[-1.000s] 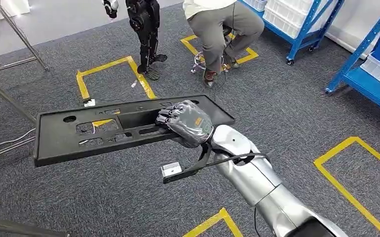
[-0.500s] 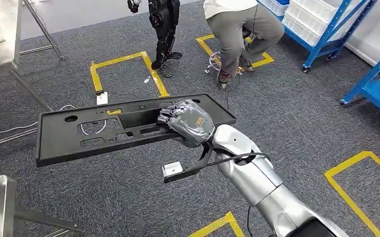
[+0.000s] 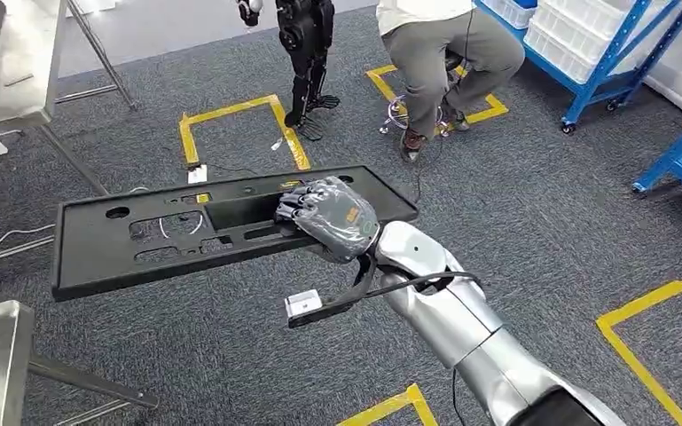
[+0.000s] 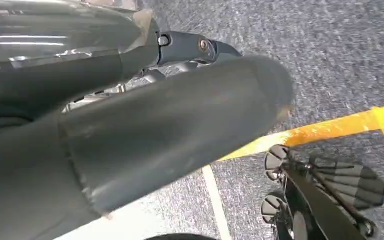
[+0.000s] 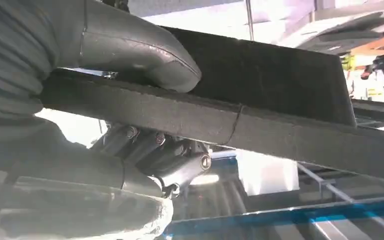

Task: Take the parts from the cabinet and place them on the table.

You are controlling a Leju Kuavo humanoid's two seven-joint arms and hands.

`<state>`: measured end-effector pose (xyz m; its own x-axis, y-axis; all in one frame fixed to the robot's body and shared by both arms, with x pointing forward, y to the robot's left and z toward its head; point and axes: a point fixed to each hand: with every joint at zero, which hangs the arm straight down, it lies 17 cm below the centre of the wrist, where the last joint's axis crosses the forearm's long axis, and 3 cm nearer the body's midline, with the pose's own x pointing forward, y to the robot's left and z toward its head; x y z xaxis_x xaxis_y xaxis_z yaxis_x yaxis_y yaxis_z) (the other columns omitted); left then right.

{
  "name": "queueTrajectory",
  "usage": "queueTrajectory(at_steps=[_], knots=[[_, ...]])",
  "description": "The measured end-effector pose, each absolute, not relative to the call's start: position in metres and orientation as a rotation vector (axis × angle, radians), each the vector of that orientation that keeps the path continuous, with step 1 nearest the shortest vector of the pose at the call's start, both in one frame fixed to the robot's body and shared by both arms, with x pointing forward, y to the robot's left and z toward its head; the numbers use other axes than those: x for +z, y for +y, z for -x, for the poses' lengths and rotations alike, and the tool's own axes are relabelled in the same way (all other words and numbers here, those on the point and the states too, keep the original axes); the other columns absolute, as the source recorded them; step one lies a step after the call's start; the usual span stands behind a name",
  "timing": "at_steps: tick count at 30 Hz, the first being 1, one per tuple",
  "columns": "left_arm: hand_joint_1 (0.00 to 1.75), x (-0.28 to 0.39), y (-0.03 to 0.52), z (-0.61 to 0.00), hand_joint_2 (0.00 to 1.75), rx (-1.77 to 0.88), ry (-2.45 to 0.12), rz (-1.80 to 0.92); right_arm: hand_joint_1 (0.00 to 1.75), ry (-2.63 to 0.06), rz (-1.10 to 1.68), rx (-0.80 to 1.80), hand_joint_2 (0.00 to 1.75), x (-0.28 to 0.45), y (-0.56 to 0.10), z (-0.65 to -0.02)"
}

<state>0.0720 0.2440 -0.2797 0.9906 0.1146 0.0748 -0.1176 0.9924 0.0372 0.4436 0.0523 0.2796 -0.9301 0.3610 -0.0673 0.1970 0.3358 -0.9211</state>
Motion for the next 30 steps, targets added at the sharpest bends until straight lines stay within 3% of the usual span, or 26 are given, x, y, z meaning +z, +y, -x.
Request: queueTrajectory(at_steps=[30], knots=[[0.0, -0.28, 0.245, -0.071, 0.0, 0.108, -0.068, -0.051, 1.68, -2.443, 0.524, 1.661, 1.75, 0.272, 0.049, -0.442]])
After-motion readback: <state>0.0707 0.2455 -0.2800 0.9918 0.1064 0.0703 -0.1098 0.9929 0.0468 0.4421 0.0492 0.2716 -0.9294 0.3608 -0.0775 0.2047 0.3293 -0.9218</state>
